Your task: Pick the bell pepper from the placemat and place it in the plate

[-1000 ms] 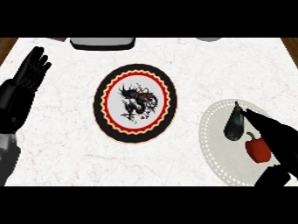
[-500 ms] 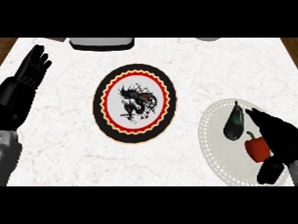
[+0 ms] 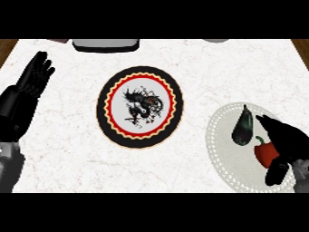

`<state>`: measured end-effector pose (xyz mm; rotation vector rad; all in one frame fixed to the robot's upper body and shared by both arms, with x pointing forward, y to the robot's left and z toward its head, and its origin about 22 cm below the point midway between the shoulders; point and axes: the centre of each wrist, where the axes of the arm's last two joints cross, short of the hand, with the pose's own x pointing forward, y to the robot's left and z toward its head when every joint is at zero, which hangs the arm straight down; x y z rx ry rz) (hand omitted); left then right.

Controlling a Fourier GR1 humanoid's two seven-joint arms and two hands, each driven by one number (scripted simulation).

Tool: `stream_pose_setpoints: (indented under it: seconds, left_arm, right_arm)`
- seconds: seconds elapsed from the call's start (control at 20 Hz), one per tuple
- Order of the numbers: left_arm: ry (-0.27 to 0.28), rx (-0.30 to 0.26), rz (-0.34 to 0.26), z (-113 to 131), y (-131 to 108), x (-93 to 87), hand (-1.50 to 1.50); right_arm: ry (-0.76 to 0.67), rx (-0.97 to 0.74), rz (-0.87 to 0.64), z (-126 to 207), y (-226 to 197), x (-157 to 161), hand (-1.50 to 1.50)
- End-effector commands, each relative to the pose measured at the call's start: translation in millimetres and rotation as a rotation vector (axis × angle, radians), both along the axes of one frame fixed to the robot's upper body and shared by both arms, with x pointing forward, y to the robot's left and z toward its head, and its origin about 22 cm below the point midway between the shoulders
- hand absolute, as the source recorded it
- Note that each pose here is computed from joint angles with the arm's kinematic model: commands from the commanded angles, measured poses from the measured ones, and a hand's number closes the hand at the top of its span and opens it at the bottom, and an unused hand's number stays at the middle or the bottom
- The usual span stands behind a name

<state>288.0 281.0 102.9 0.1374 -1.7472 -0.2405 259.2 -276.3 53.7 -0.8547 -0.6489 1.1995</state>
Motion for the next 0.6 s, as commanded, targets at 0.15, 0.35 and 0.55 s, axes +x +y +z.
stream_pose_setpoints:
  seconds: [0.15, 0.35, 0.55]
  left_arm:
    - [0.000, -0.012, 0.005, -15, 19, 9.0, 0.00]
    - [0.008, -0.005, 0.002, -6, -4, 9.5, 0.00]
    - [0.005, -0.008, 0.012, -16, 0, -3.9, 0.00]
  right_arm:
    - [0.048, 0.029, 0.010, -27, -26, -12, -1.50]
    - [0.088, -0.031, -0.013, -39, -6, 9, -1.50]
    - [0.078, -0.083, -0.022, -74, -34, 3, -1.50]
